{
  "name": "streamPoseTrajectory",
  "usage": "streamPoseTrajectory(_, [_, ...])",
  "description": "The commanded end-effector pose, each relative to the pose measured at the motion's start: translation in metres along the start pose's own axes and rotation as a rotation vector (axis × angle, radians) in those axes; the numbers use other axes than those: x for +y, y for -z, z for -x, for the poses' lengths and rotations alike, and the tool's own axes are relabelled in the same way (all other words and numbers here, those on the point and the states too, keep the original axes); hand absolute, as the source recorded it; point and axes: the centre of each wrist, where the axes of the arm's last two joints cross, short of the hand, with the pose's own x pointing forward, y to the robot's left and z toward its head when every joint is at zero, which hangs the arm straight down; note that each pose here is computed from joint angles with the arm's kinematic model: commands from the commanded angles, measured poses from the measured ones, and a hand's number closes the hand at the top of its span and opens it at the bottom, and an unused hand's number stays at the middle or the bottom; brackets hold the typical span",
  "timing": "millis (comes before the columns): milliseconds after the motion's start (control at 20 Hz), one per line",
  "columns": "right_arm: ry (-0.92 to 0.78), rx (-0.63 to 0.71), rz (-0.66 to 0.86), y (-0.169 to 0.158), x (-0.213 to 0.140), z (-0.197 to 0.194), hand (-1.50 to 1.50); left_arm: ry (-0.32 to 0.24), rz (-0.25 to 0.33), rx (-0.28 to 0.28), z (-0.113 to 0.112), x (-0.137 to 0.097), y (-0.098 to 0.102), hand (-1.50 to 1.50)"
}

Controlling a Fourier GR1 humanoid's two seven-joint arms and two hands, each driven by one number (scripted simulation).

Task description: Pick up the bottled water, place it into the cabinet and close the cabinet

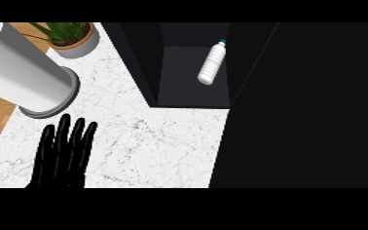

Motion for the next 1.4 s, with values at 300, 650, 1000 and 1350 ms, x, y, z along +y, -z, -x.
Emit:
streamPoseTrajectory(300, [-0.025, -0.015, -0.203, 0.032, 0.052, -0.014, 1.5, -0.001, -0.063, -0.027, -0.047, 0.039, -0.046, -1.5])
streamPoseTrajectory(650, [-0.032, -0.005, -0.243, 0.057, 0.075, -0.027, 1.5, -0.002, -0.045, -0.022, -0.062, 0.057, -0.058, -1.5])
streamPoseTrajectory(1000, [0.08, 0.011, -0.19, 0.07, 0.074, -0.014, 1.5, 0.002, -0.047, -0.028, -0.075, 0.076, -0.07, -1.5])
streamPoseTrajectory(1350, [0.077, 0.007, -0.173, 0.089, 0.066, -0.023, 1.5, -0.016, -0.035, -0.019, -0.088, 0.087, -0.081, -1.5])
